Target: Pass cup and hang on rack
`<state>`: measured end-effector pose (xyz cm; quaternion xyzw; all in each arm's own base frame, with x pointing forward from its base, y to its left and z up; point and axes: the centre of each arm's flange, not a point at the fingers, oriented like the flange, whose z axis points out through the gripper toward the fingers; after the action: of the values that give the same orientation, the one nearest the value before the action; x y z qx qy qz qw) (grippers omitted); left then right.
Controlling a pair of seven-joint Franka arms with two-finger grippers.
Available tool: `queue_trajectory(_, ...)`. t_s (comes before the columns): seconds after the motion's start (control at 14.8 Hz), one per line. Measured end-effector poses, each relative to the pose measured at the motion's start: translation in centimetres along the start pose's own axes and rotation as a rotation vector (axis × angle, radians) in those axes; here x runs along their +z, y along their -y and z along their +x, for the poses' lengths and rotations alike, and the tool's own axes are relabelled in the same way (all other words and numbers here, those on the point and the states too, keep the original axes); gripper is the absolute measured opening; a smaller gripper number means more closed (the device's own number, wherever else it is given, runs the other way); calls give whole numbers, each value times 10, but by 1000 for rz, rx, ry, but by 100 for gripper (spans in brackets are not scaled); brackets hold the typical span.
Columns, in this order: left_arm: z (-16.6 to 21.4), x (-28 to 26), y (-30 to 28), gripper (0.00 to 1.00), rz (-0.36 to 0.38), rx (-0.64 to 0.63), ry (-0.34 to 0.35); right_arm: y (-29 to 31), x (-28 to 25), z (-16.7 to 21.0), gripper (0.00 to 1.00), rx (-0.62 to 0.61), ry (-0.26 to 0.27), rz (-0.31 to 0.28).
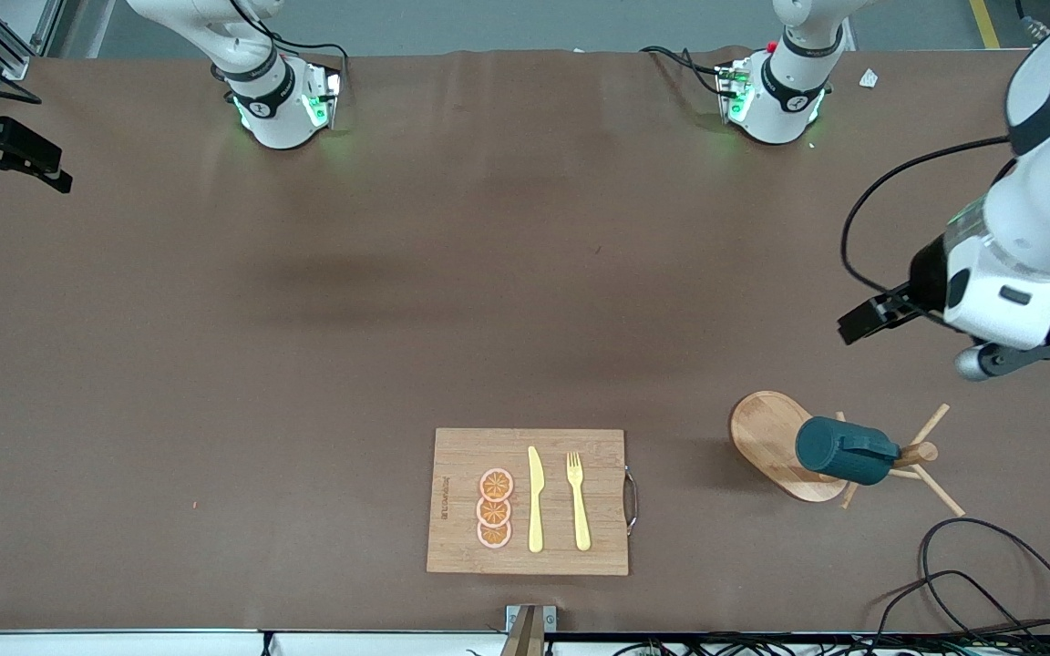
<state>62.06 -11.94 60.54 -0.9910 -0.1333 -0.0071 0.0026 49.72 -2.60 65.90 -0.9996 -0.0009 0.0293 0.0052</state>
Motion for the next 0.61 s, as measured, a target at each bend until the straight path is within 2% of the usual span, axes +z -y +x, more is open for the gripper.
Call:
queue_trajectory(0.27, -2, -25, 40, 100, 40, 143, -12, 0, 0, 0, 100, 0, 0, 0)
queue_trajectory(0.61, -40, -57, 53, 100, 67, 150, -13, 0, 0, 0, 100, 0, 0, 0)
